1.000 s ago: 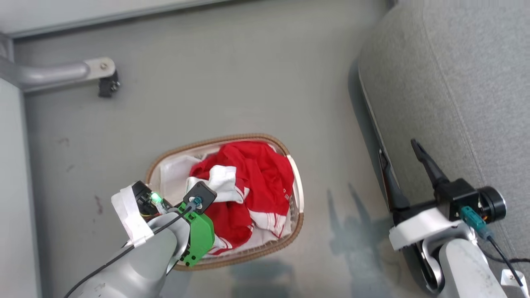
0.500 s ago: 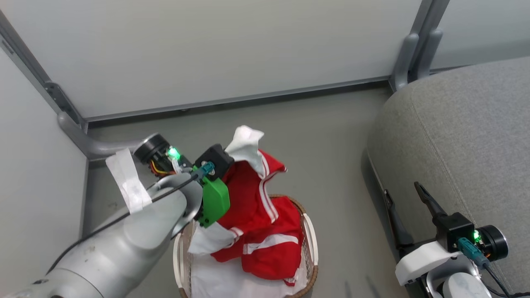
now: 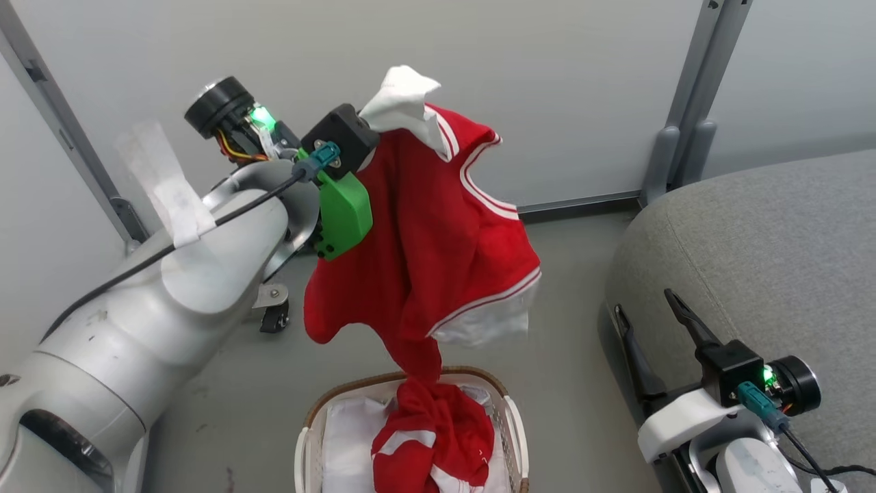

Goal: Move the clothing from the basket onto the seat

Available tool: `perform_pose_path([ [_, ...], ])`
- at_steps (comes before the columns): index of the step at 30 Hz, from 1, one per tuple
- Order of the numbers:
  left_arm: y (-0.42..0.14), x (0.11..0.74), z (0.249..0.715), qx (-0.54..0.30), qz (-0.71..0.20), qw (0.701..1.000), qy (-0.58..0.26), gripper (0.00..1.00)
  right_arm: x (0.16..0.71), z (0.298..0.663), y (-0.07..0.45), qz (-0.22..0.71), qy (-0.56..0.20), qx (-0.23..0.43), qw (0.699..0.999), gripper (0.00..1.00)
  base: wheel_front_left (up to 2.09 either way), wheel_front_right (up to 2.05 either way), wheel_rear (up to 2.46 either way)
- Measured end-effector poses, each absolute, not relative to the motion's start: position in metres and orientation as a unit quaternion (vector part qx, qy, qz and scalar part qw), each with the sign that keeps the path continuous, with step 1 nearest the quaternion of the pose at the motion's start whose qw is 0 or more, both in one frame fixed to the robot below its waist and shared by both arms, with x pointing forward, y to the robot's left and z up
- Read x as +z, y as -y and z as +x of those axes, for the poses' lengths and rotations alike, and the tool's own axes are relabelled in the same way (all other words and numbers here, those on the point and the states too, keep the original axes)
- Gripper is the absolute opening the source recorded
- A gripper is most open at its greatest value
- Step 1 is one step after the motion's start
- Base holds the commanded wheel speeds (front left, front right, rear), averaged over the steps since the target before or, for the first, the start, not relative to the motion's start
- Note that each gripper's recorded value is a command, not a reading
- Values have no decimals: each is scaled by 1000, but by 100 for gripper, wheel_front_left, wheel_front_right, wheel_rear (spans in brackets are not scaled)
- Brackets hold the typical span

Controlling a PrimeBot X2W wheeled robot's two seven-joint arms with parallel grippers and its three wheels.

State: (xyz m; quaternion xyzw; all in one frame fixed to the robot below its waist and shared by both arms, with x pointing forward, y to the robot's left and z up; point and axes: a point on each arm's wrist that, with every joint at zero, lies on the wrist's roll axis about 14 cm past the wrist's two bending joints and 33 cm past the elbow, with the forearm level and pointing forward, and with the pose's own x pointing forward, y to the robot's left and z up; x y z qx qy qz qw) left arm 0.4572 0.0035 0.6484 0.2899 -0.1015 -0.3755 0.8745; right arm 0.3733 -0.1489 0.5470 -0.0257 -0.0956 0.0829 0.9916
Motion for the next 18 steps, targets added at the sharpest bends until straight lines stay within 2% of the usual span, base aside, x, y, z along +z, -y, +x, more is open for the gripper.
perform_pose_path([
  [7, 9, 695, 462, -371, 300, 865, 155, 0, 559, 374, 144, -25, 112, 90, 989, 100, 0, 0, 0],
  [18, 11, 736, 459, -365, 308, 854, 206, 0, 573, 388, 133, -37, 126, 107, 986, 100, 0, 0, 0],
])
